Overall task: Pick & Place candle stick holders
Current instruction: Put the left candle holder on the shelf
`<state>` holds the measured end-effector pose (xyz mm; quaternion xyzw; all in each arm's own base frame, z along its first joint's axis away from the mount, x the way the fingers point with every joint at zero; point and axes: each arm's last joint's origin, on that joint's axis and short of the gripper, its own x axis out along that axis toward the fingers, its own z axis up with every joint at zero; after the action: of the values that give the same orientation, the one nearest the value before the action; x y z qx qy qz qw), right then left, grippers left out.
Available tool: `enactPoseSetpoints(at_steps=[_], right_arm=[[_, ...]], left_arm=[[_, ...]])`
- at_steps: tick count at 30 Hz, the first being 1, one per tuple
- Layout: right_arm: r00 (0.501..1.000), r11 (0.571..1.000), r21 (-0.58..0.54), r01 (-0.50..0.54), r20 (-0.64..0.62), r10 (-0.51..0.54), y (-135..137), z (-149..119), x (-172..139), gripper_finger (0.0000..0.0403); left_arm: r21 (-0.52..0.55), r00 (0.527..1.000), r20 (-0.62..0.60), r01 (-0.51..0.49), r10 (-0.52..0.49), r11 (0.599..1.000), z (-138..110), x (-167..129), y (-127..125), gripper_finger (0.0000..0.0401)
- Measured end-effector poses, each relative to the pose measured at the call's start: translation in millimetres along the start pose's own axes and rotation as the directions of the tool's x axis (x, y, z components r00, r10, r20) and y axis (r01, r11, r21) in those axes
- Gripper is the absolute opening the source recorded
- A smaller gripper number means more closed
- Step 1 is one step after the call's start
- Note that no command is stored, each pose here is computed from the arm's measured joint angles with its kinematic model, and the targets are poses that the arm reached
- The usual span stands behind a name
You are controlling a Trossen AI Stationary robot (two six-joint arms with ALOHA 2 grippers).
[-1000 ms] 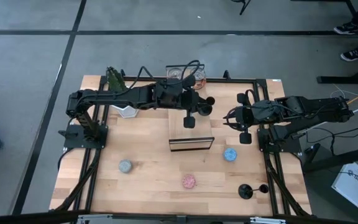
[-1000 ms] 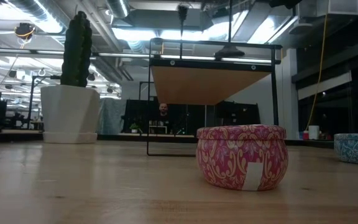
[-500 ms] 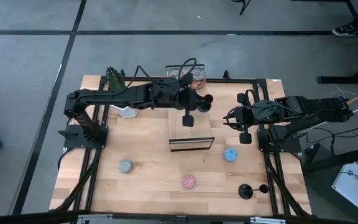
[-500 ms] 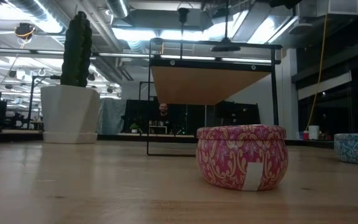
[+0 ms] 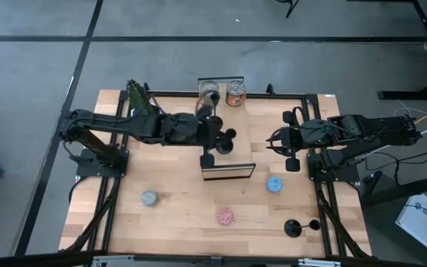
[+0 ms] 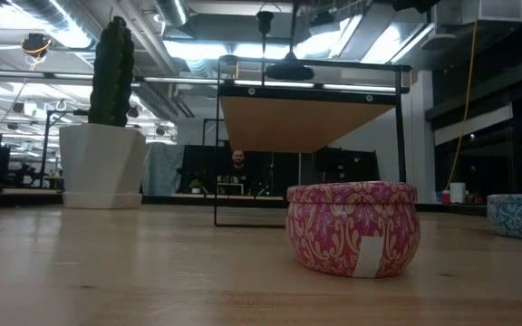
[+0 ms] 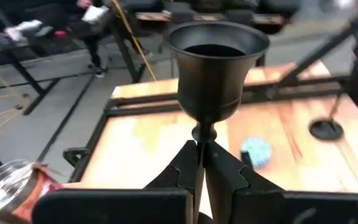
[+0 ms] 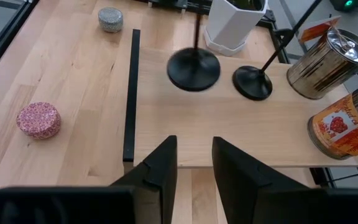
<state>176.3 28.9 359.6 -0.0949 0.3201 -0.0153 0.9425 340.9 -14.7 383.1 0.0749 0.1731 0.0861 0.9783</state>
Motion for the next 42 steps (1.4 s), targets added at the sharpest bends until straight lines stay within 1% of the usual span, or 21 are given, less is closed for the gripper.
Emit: enactPoseSetpoints(at_steps=[2, 6, 9, 12, 15, 19, 22, 24, 28, 32, 35, 39, 42], right_arm=[[1.000, 1.000, 0.000, 0.000, 0.000, 0.000, 0.0, 0.0, -0.1, 0.0103], [1.000, 1.000, 0.000, 0.000, 0.000, 0.000, 0.0, 0.0, -0.1, 0.0103], [1.000, 1.000, 0.000, 0.000, 0.000, 0.000, 0.1, 0.0, 0.0, 0.0103], [1.000, 1.000, 0.000, 0.000, 0.000, 0.000, 0.0, 0.0, 0.0, 0.0103], [1.000, 1.000, 0.000, 0.000, 0.001, 0.000, 0.0, 0.1, -0.2, 0.0103], [1.000, 1.000, 0.000, 0.000, 0.001, 0.000, 0.0, 0.0, -0.2, 0.0103], [1.000, 1.000, 0.000, 0.000, 0.001, 0.000, 0.0, 0.1, -0.1, 0.0103], [1.000, 1.000, 0.000, 0.000, 0.000, 0.000, 0.0, 0.1, -0.1, 0.0103], [1.000, 1.000, 0.000, 0.000, 0.000, 0.000, 0.0, 0.0, 0.0, 0.0103], [1.000, 1.000, 0.000, 0.000, 0.000, 0.000, 0.0, 0.0, -0.1, 0.0103], [1.000, 1.000, 0.000, 0.000, 0.001, 0.000, 0.0, 0.1, -0.1, 0.0103], [1.000, 1.000, 0.001, 0.000, 0.001, 0.000, -0.1, 0.1, -0.2, 0.0103], [1.000, 1.000, 0.000, 0.000, 0.001, 0.000, 0.0, 0.0, -0.2, 0.0103]], left_arm=[[-0.045, 0.999, 0.040, -0.032, 0.034, 0.998, -8.7, -5.8, 2.9, 0.0008], [-0.144, 0.992, 0.077, -0.091, 0.103, 0.985, -26.6, -18.2, 14.5, 0.0008], [-0.223, 0.988, 0.070, -0.118, 0.137, 0.968, -37.6, -23.9, 25.4, 0.0008], [-0.256, 0.985, 0.014, -0.163, 0.172, 0.953, -49.7, -23.0, 33.7, 0.0008], [-0.246, 0.973, -0.049, -0.230, 0.224, 0.942, -58.9, -21.1, 41.8, 0.0008], [-0.245, 0.962, -0.081, -0.271, 0.259, 0.931, -61.9, -21.6, 51.2, 0.0008], [-0.219, 0.958, -0.095, -0.285, 0.270, 0.933, -63.0, -23.8, 56.8, 0.0008], [-0.222, 0.956, -0.109, -0.292, 0.274, 0.930, -64.3, -26.6, 62.5, 0.0008], [-0.242, 0.962, -0.127, -0.266, 0.241, 0.933, -65.7, -33.6, 68.9, 0.0008], [-0.227, 0.962, -0.138, -0.262, 0.235, 0.938, -65.8, -41.4, 69.5, 0.0008], [-0.210, 0.945, -0.169, -0.313, 0.281, 0.926, -67.7, -48.9, 71.2, 0.0008], [-0.195, 0.912, -0.175, -0.402, 0.371, 0.895, -66.9, -53.5, 74.3, 0.0008], [-0.193, 0.909, -0.174, -0.408, 0.379, 0.892, -67.1, -53.2, 77.7, 0.0008]])
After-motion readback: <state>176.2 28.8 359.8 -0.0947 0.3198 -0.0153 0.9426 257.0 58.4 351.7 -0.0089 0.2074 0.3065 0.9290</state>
